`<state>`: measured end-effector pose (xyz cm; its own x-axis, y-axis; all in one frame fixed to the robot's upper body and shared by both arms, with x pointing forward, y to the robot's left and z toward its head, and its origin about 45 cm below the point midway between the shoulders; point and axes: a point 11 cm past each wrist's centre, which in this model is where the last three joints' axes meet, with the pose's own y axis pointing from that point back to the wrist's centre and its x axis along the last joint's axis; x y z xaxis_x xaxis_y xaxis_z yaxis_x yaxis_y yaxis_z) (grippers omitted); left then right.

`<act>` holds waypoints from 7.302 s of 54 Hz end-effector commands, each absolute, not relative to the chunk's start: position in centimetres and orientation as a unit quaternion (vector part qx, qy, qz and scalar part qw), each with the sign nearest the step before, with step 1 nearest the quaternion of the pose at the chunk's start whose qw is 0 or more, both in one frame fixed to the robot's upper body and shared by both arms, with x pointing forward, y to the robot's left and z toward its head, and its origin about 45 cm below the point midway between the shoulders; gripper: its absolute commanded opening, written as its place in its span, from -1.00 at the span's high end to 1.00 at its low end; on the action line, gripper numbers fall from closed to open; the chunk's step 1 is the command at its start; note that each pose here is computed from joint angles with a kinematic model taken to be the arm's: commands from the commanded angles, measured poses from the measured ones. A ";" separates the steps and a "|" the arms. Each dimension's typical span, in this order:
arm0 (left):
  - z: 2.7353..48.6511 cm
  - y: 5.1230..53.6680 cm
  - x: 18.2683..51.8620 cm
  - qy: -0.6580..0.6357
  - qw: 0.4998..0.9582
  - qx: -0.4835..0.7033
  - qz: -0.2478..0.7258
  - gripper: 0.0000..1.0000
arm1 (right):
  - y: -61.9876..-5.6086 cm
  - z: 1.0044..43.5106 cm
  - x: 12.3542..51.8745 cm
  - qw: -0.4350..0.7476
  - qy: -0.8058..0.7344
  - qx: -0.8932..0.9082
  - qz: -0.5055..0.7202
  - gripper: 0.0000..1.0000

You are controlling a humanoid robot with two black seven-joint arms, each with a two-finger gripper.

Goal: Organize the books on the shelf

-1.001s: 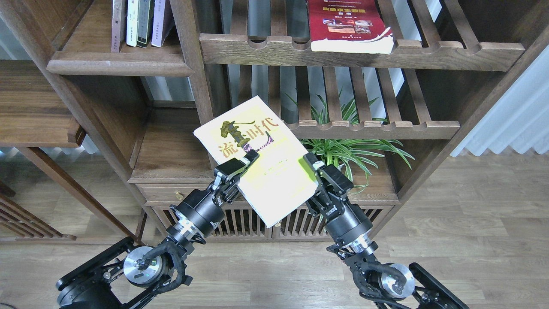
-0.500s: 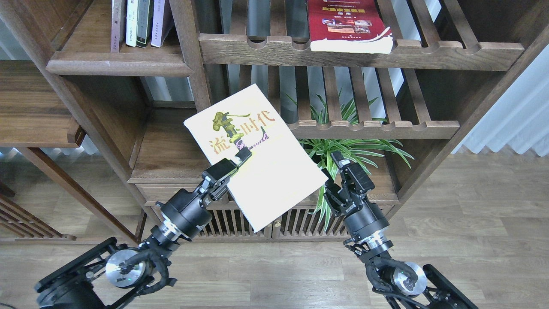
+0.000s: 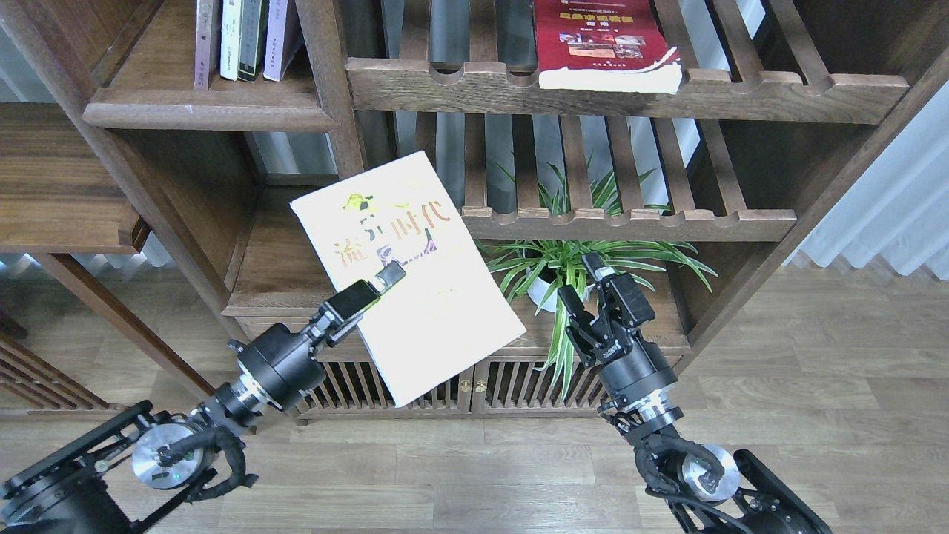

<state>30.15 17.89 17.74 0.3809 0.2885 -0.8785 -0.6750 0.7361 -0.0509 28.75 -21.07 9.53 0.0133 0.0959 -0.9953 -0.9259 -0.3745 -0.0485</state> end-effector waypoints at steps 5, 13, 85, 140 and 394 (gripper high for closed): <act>19.8 19.3 31.9 0.440 0.813 -0.225 0.309 1.00 | -21.5 9.0 29.7 0.416 0.375 -0.573 0.599 -0.72; 21.1 20.4 33.0 0.420 0.821 -0.225 0.315 1.00 | -21.3 8.8 29.7 0.410 0.376 -0.575 0.600 -0.72; 43.3 26.9 40.3 0.167 0.874 -0.341 0.302 1.00 | -21.6 7.5 29.8 0.390 0.395 -0.575 0.602 -0.75; 50.0 35.7 38.4 0.060 0.868 -0.315 0.379 0.99 | -19.4 7.3 29.6 0.376 0.380 -0.584 0.611 -0.75; 38.0 34.5 51.8 -0.033 0.771 -0.052 0.634 0.89 | -10.5 5.3 23.8 0.245 0.292 -0.629 0.678 -0.86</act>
